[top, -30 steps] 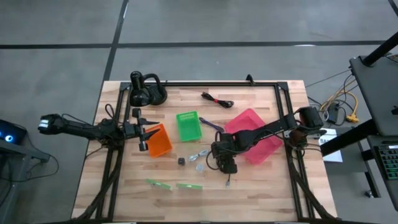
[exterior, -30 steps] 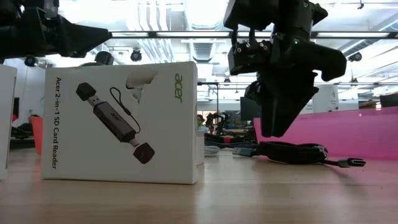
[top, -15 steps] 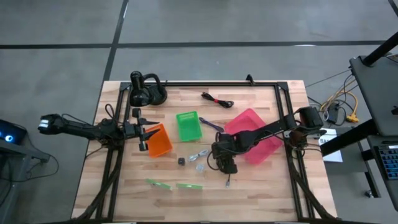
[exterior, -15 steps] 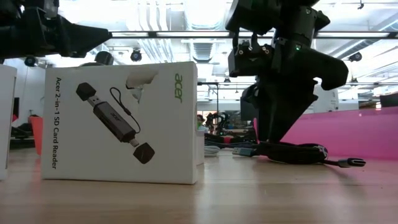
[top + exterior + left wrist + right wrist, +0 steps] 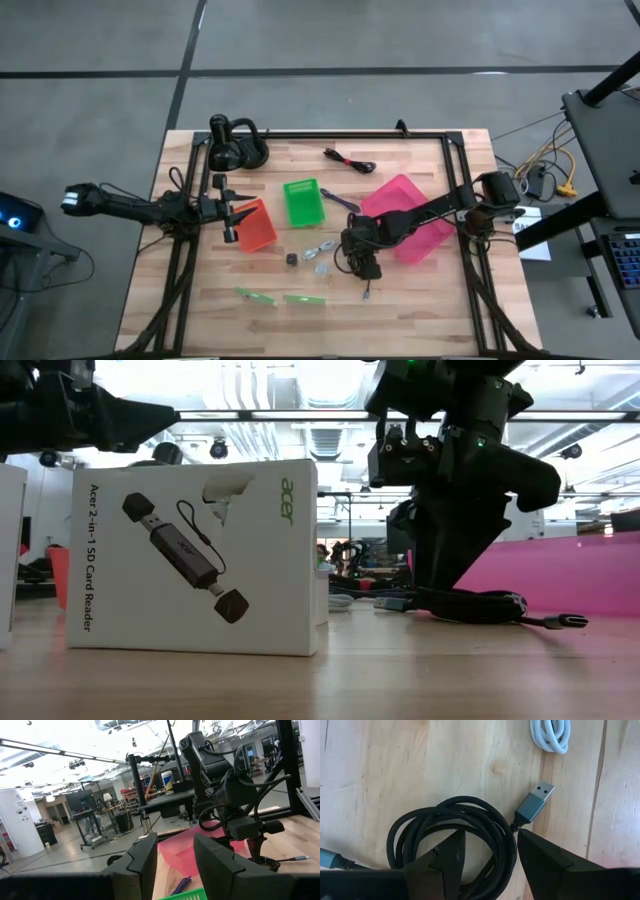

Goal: Pick and place items into bin
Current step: Put the bottom black charger cable into the pink bin

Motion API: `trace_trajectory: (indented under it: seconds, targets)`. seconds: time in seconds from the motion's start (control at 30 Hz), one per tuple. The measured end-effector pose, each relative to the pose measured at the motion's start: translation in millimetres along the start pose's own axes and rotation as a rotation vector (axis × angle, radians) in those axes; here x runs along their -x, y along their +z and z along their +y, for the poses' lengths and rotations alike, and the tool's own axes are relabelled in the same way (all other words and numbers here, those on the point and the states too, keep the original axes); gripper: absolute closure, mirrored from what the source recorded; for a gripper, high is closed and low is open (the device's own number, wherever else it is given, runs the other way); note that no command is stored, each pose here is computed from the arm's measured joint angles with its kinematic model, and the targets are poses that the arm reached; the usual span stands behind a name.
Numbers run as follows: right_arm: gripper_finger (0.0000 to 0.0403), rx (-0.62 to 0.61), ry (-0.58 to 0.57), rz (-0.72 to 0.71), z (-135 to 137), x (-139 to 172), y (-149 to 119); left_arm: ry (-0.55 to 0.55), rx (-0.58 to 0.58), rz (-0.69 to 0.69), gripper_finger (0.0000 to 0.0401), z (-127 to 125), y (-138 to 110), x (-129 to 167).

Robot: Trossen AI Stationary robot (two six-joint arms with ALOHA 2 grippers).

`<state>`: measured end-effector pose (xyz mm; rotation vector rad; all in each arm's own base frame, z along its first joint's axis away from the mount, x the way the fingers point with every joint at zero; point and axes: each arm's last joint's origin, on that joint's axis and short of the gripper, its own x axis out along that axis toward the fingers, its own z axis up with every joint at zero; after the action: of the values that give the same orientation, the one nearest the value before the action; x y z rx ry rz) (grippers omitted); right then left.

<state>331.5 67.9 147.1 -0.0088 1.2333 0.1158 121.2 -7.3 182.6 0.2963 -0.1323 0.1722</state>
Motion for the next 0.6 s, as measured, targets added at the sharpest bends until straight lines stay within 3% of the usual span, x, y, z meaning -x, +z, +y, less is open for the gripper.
trace_trajectory:
  seconds: [0.6]
  targets:
    - [0.0234, 0.017, -0.002, 0.016, -0.9, -3.2, -5.5, 0.000, 0.000, 0.000, 0.0288, 0.0, 0.0, 0.0]
